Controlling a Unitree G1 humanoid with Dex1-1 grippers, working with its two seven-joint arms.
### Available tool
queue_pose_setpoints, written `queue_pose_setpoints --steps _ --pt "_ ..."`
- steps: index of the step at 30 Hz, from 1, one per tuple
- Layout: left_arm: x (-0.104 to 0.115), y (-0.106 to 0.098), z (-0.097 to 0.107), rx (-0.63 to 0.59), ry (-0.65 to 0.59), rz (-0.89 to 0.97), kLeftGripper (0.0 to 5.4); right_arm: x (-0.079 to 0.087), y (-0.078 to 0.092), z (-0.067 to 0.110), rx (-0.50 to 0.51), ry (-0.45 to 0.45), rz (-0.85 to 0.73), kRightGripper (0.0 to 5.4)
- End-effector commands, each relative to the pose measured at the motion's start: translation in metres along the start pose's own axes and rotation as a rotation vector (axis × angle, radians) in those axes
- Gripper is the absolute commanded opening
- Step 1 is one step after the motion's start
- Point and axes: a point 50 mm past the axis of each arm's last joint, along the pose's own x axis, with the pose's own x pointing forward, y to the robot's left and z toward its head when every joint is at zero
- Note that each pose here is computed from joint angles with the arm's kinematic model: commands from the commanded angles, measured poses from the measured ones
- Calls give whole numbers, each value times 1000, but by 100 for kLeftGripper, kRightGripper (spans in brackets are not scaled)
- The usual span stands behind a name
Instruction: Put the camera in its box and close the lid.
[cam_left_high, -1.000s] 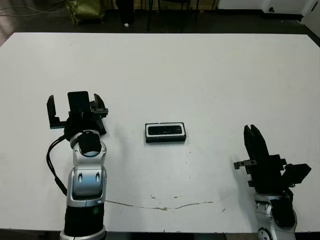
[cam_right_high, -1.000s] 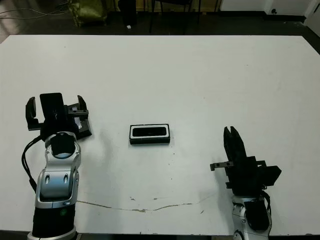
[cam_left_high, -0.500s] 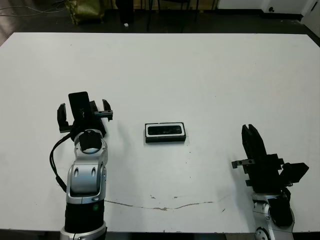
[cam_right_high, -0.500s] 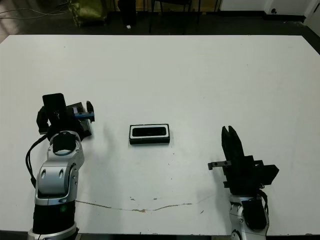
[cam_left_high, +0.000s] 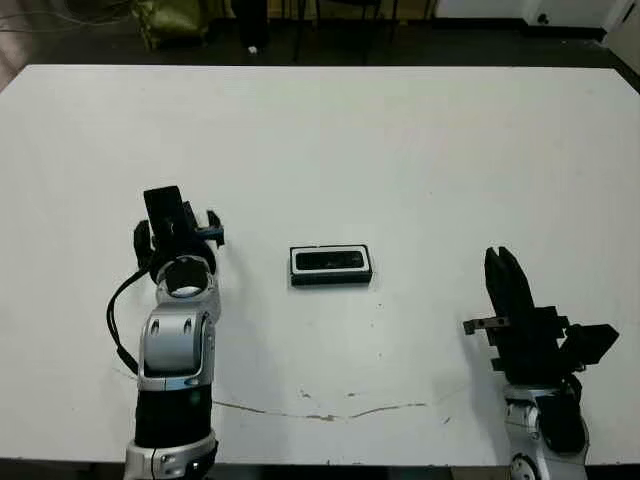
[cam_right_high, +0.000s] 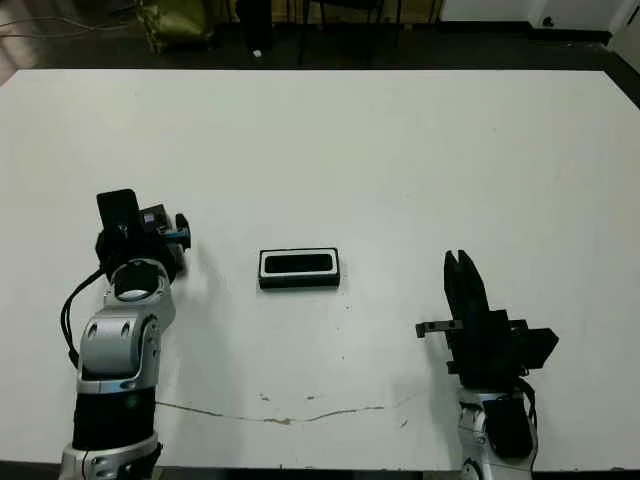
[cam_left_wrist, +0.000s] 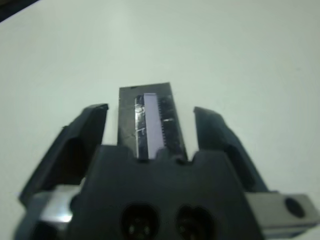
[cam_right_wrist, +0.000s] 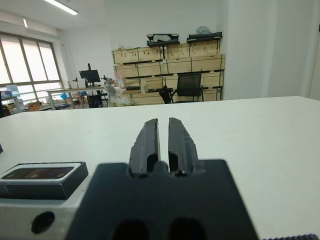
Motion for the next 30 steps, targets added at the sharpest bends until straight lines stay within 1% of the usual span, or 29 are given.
queue_pose_setpoints --steps 1,5,8,13,16,17,18,21,25,30 --pt "4 5 -8 -40 49 10 375 -3 0 -3 3 35 -12 0" --pt "6 7 -12 -113 71 -28 464 -4 0 -2 -2 41 -21 0" --pt "5 8 -13 -131 84 -41 533 -4 0 -2 -2 39 -20 0" --pt "6 9 -14 -116 95 -30 537 -3 0 -2 3 30 -16 0" --pt "7 10 -15 -78 102 -19 496 -3 0 -3 13 33 -17 0" --pt "7 10 -15 -80 105 -21 493 -3 1 -3 13 33 -18 0" --pt "7 10 -16 -86 106 -27 494 -3 1 -3 13 33 -18 0" --pt "7 10 -16 -57 126 -28 539 -2 3 -3 14 27 -16 0" --pt "7 12 -16 3 153 -31 539 -1 7 -2 13 19 -14 0" --pt "7 18 -17 -3 204 -51 539 -1 11 -1 19 8 -23 0"
